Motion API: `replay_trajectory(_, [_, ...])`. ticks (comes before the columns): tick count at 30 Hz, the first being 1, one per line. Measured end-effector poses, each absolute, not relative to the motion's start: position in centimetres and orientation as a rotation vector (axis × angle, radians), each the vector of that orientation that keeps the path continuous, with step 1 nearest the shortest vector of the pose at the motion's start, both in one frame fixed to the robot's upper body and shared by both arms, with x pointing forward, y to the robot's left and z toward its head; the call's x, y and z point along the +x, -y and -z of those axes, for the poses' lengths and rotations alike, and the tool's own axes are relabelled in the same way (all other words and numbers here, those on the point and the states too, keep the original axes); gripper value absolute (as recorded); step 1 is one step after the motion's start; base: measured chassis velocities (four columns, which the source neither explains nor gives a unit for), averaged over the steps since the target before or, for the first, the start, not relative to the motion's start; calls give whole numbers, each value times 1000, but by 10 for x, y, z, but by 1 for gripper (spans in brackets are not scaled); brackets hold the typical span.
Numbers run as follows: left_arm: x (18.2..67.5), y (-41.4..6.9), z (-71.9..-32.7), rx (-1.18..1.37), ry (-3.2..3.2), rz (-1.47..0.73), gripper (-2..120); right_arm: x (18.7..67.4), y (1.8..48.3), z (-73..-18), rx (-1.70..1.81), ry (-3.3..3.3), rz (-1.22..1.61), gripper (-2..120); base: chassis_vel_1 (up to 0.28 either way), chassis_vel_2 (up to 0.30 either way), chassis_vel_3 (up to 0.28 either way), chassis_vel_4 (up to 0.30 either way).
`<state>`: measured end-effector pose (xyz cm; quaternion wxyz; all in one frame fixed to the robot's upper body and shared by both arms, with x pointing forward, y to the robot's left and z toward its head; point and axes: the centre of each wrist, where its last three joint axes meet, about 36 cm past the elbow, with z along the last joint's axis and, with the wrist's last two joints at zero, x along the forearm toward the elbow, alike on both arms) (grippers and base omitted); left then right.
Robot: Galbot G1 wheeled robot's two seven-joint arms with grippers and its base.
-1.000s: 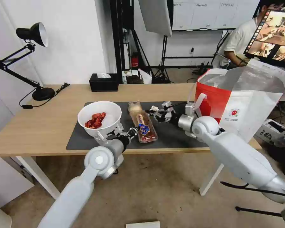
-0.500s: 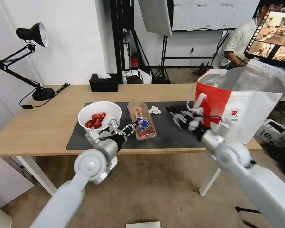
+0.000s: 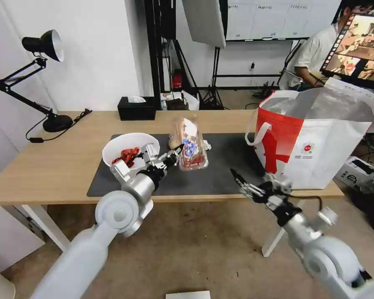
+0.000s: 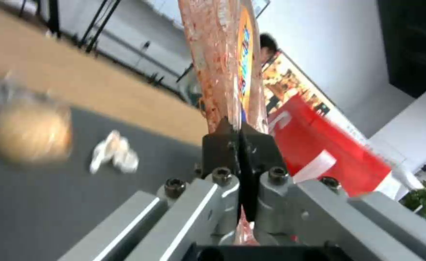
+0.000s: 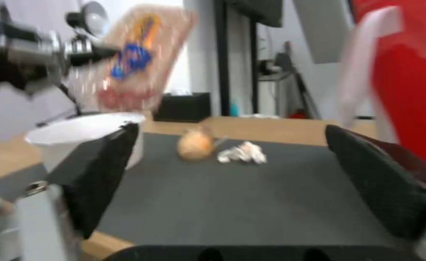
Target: Pick up the trash from the table and place it into the takeout bag.
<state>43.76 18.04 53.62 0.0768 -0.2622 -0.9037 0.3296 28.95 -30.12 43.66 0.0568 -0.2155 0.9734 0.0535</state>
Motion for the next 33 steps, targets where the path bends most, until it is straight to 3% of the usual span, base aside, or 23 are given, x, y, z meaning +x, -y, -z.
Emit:
replay_trajectory(8, [467,-163,-560,-888,2760,-959,0,243,301,-407,-517,-3053,-84,100,0,0,0,0])
replay_trajectory(19, [501,-123,-592,-1023,2780,-936,0,221,306,-397,-447,-3120,-16,100,0,0,0,0])
replay_trajectory(31, [546,-39,-637,-1182,2832,-778,0,215,305,-379,-431,-3171,-2,100,0,0,0,0])
replay_trajectory(33, [564,0,-643,-1212,2884,-635,0,214,301,-373,-433,-3185,-7,100,0,0,0,0])
